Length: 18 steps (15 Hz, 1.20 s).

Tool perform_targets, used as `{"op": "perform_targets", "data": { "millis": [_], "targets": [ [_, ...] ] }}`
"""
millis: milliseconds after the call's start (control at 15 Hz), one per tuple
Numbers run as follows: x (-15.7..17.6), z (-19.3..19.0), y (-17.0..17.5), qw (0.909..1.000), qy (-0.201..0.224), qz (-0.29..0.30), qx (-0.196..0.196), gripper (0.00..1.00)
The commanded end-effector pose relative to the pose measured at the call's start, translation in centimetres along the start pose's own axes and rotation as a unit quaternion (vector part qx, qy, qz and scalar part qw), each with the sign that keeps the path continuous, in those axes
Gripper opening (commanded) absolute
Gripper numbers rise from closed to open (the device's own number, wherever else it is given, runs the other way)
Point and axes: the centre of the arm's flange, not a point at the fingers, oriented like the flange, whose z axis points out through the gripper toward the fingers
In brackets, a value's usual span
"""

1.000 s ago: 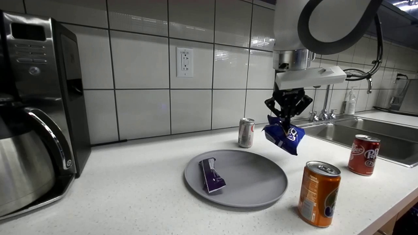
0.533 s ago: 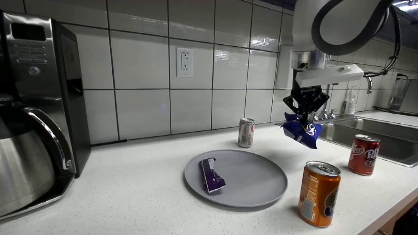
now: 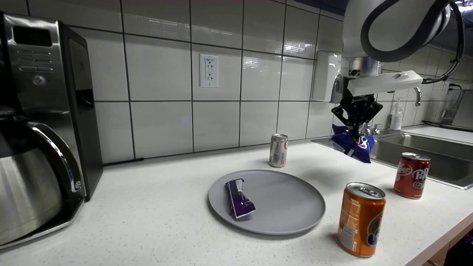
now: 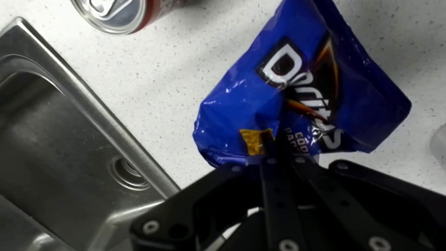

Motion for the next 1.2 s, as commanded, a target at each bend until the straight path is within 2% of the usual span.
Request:
{"op": "perform_targets", "data": {
  "millis": [0,600,1133],
  "targets": [
    [1.5,0.0,0.8,0.9999,0.004,-0.011,0.004,0.00],
    [1.9,3.2,0.3,0.9992,-0.029,-0.028,0.007,0.00],
    [2.6,5.6,-0.8,0.9985,-0.041,-0.036,-0.003,0.00]
  ]
}}
